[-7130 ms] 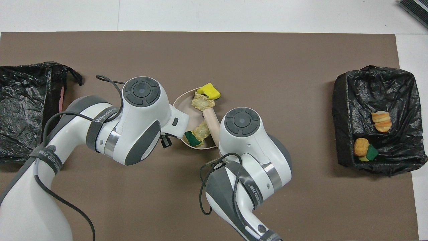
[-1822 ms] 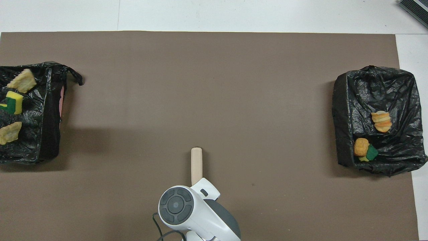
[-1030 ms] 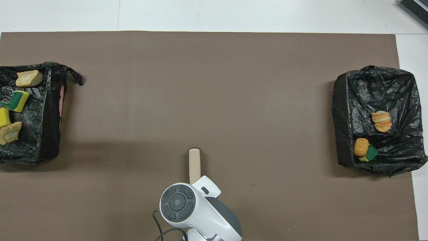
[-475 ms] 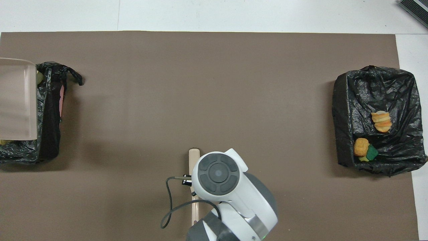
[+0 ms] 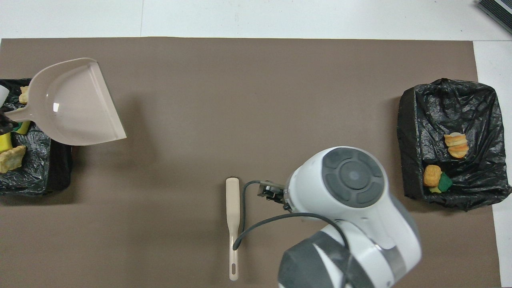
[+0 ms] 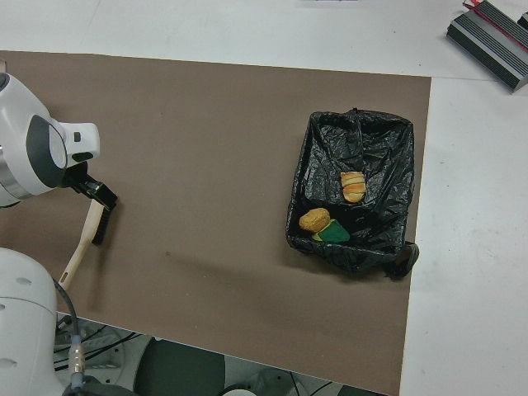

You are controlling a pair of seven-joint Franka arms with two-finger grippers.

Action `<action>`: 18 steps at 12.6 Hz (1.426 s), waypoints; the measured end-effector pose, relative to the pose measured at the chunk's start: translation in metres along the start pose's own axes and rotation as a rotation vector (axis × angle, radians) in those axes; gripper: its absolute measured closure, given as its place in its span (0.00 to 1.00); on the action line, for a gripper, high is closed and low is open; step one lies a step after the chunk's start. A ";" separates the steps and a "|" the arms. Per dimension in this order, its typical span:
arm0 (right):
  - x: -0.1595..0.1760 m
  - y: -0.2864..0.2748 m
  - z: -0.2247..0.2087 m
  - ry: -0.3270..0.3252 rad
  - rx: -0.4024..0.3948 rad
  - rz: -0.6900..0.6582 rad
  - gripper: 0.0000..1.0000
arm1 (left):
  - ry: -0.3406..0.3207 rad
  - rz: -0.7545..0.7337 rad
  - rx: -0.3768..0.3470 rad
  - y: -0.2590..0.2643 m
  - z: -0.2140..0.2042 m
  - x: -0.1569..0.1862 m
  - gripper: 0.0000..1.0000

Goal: Sweep and dump trash in bin

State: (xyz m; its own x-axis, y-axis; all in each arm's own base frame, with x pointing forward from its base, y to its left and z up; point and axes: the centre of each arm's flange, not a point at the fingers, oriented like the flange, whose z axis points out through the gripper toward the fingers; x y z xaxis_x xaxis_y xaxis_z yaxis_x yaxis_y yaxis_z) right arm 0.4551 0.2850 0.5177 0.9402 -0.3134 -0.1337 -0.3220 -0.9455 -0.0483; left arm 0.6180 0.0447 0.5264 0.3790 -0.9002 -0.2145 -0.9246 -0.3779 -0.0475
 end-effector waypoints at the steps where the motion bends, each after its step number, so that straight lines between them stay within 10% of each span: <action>1: 0.016 0.024 -0.023 0.013 0.011 0.010 0.00 | 0.016 -0.035 -0.013 0.007 0.013 0.019 0.69; 9: 0.079 0.142 -0.145 0.147 -0.042 -0.026 0.00 | 0.037 -0.234 -0.042 0.086 0.073 0.167 0.69; 18: 0.105 0.190 -0.165 0.158 -0.091 -0.106 0.00 | 0.219 -0.814 -0.194 0.183 0.061 0.300 0.69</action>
State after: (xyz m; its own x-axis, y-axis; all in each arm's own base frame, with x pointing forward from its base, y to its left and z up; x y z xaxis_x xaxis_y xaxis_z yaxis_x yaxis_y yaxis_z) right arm 0.5109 0.0576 0.6582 0.9762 -0.2154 0.0251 -0.2162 -0.9756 0.0371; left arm 0.5602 -0.2812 0.3939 0.9379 -0.3469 0.0077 -0.3466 -0.9356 0.0665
